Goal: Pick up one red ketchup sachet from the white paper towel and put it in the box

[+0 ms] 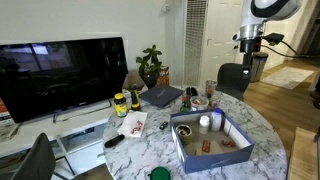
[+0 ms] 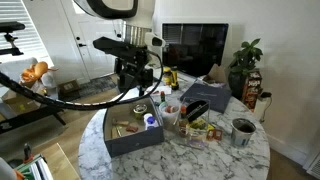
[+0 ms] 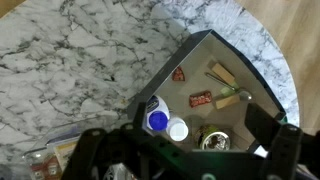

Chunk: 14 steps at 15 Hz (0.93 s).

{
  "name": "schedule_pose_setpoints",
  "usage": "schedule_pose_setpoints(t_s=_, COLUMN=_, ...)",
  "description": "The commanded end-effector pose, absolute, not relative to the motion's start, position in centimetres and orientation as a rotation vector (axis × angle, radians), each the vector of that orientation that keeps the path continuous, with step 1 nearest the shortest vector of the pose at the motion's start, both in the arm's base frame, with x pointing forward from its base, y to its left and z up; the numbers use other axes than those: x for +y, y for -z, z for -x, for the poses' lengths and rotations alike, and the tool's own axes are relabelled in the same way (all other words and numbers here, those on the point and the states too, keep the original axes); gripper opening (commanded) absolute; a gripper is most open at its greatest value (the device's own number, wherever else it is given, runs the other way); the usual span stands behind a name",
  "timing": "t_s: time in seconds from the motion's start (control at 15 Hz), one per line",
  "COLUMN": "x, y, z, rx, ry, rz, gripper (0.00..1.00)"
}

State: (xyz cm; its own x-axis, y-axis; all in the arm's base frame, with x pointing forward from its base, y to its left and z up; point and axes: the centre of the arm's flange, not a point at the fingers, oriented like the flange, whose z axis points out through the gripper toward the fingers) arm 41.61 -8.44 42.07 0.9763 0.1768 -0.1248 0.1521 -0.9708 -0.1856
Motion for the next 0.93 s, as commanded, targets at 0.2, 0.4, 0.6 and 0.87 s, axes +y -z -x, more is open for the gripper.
schedule_pose_setpoints(t_s=0.2, x=-8.4, y=-42.1, z=-41.6, rx=-0.247, ry=-0.21, rz=2.948, gripper=1.0)
schedule_pose_setpoints(t_s=0.4, x=-8.4, y=-42.1, z=-41.6, rx=-0.247, ry=-0.21, rz=2.948, gripper=1.0)
schedule_pose_setpoints(t_s=0.6, x=-2.5, y=-41.6, z=-42.3, rx=-0.438, ry=-0.158, rz=2.893, gripper=1.0)
schedule_pose_setpoints(t_s=0.87, x=9.4, y=-41.1, z=-43.0, rx=-0.719, ry=-0.049, rz=2.854, gripper=1.0)
